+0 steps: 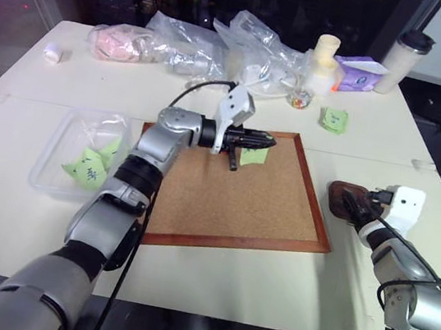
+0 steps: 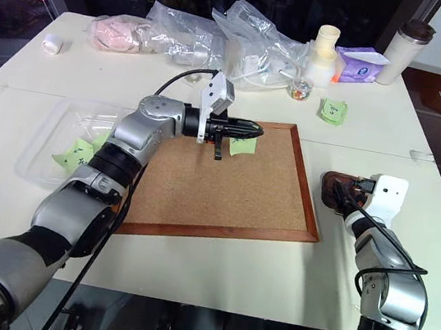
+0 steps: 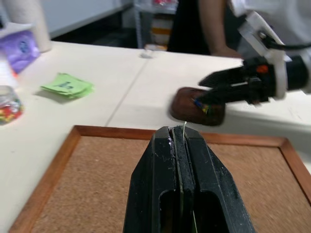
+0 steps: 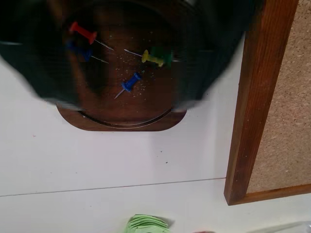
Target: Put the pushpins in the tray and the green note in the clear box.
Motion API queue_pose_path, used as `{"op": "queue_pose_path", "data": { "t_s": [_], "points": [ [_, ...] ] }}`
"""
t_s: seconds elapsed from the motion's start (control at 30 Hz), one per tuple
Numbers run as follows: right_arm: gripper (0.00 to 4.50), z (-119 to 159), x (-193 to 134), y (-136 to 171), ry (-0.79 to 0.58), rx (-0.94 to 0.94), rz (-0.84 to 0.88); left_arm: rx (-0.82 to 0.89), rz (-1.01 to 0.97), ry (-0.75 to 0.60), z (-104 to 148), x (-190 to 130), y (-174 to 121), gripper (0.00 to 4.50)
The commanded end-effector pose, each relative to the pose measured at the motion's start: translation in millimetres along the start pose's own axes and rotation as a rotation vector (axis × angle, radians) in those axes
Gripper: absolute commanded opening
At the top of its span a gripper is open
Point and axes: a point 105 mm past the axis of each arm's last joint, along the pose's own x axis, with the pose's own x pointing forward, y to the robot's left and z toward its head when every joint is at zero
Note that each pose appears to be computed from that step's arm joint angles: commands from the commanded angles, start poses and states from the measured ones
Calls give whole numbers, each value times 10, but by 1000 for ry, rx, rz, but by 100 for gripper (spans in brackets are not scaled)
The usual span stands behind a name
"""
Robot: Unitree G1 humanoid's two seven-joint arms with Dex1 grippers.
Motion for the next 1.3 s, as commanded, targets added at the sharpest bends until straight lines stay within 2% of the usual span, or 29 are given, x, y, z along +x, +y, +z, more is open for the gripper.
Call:
{"op": "queue_pose_path", "data": {
  "t_s": [0.03,0.27,0.33,0.4,0.43,0.5,0.57,0.73,0.9,1.03,1.17,1.3],
  "points": [
    [445,178,-17,-31,-71,3,-2,-15,49,-95,206,-64,48,0],
    [445,296,-49,-3,-126,30,14,-87,199,-188,380,-270,223,0],
    [445,420,-64,37,-173,25,36,-99,278,-222,484,-385,314,0],
    [445,629,-83,242,-237,-5,136,-84,389,-224,586,-554,420,0],
    [445,715,-98,363,-262,-16,195,-74,452,-206,604,-639,472,0],
    [445,864,-135,710,-291,-23,371,-60,670,-63,501,-913,647,0],
    [445,923,-191,1068,-280,-39,562,-137,925,114,281,-1322,766,0],
    [445,806,-319,1580,-175,-123,879,-239,1207,244,196,-1867,582,0],
    [445,644,-384,1750,-81,-195,1036,-260,1452,348,190,-2324,413,0],
    [445,596,-305,1771,-61,-203,1056,-329,1488,417,-13,-2493,277,0],
    [445,592,-280,1832,-69,-210,1070,-444,1517,417,-216,-2604,207,0],
    [450,609,-289,1864,-85,-195,1070,-438,1561,401,-213,-2692,219,150]
  ]
}}
